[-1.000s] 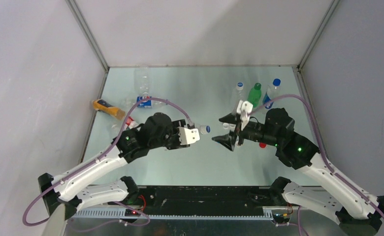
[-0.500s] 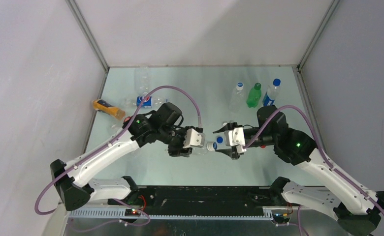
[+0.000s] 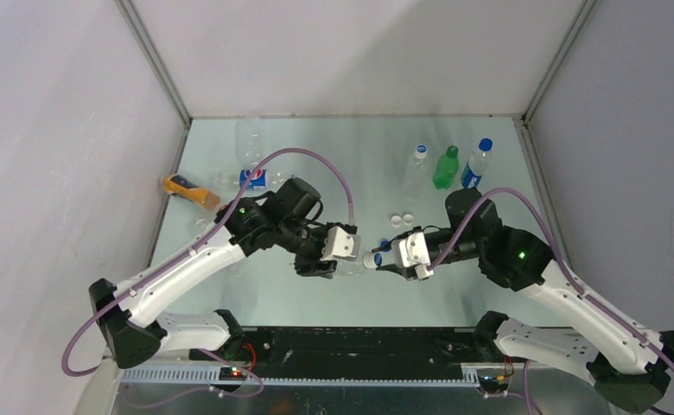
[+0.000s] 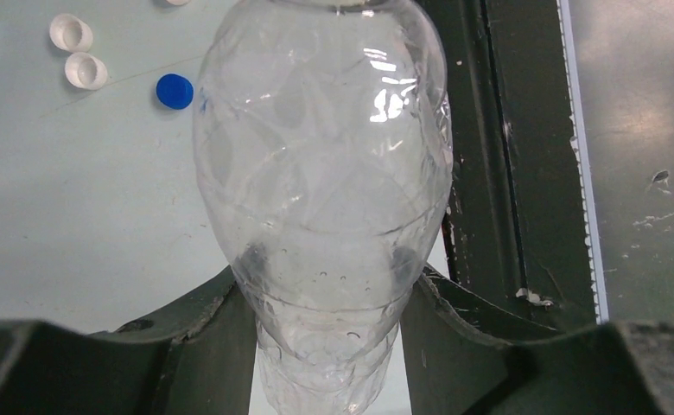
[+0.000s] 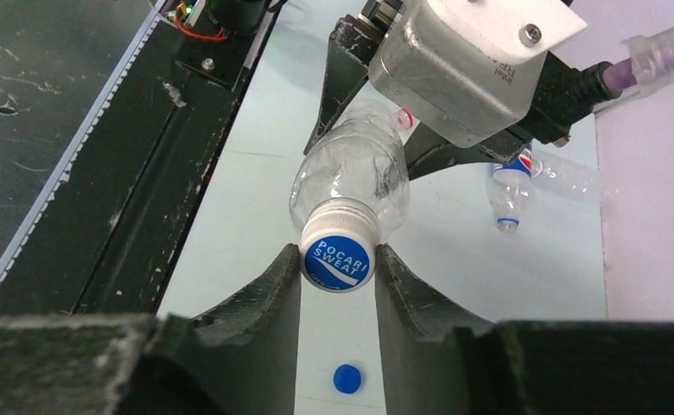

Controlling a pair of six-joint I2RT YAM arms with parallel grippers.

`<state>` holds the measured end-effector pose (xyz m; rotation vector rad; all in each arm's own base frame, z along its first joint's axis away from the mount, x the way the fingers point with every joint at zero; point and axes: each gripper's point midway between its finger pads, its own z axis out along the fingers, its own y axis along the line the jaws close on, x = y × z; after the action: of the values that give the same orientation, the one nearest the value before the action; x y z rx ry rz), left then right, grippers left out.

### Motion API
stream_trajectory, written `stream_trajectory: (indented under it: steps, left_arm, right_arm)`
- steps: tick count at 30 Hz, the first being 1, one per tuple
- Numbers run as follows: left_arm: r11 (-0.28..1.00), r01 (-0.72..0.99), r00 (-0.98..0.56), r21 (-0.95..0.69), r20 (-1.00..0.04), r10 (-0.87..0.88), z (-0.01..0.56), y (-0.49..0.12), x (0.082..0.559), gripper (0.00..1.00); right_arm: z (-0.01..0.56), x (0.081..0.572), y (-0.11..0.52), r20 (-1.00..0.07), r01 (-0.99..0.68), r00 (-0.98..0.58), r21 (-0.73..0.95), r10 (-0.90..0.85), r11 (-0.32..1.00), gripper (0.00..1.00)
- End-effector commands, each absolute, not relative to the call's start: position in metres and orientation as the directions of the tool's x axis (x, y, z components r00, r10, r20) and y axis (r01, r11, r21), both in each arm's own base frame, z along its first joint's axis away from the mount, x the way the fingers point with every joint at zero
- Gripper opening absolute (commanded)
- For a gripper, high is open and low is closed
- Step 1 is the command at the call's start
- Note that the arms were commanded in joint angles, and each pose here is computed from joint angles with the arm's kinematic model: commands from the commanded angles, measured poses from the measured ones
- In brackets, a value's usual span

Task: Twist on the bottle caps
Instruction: Screw the bottle cap onto the plastic bottle.

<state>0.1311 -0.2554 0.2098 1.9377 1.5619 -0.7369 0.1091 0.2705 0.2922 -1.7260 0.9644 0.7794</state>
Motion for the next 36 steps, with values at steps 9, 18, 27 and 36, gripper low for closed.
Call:
stream_trajectory:
  steps: [9, 18, 27, 36]
  left_arm:
    - [0.117, 0.927, 0.223, 0.357, -0.774, 0.593, 0.248, -0.263, 0.180, 0.02]
    - [0.374, 0.587, 0.357, 0.718, -0.644, 0.676, 0.269, -0.236, 0.214, 0.04]
    - [0.286, 0.710, 0.340, 0.643, -0.669, 0.661, 0.242, -0.231, 0.203, 0.00]
    - [0.016, 0.938, 0.266, 0.347, -0.745, 0.611, 0.234, -0.235, 0.163, 0.00]
  right_arm:
    - [0.298, 0.128, 0.293, -0.955, -0.997, -0.014, -0.010, -0.298, 0.078, 0.01]
    - [0.280, 0.188, 0.300, -0.593, -0.421, -0.776, 0.740, 0.215, 0.524, 0.00]
    - [0.330, 0.186, 0.294, -0.859, -0.742, -0.484, 0.505, 0.169, 0.442, 0.33]
    - [0.316, 0.145, 0.275, -0.911, -0.921, 0.363, -0.382, -0.196, 0.073, 0.61]
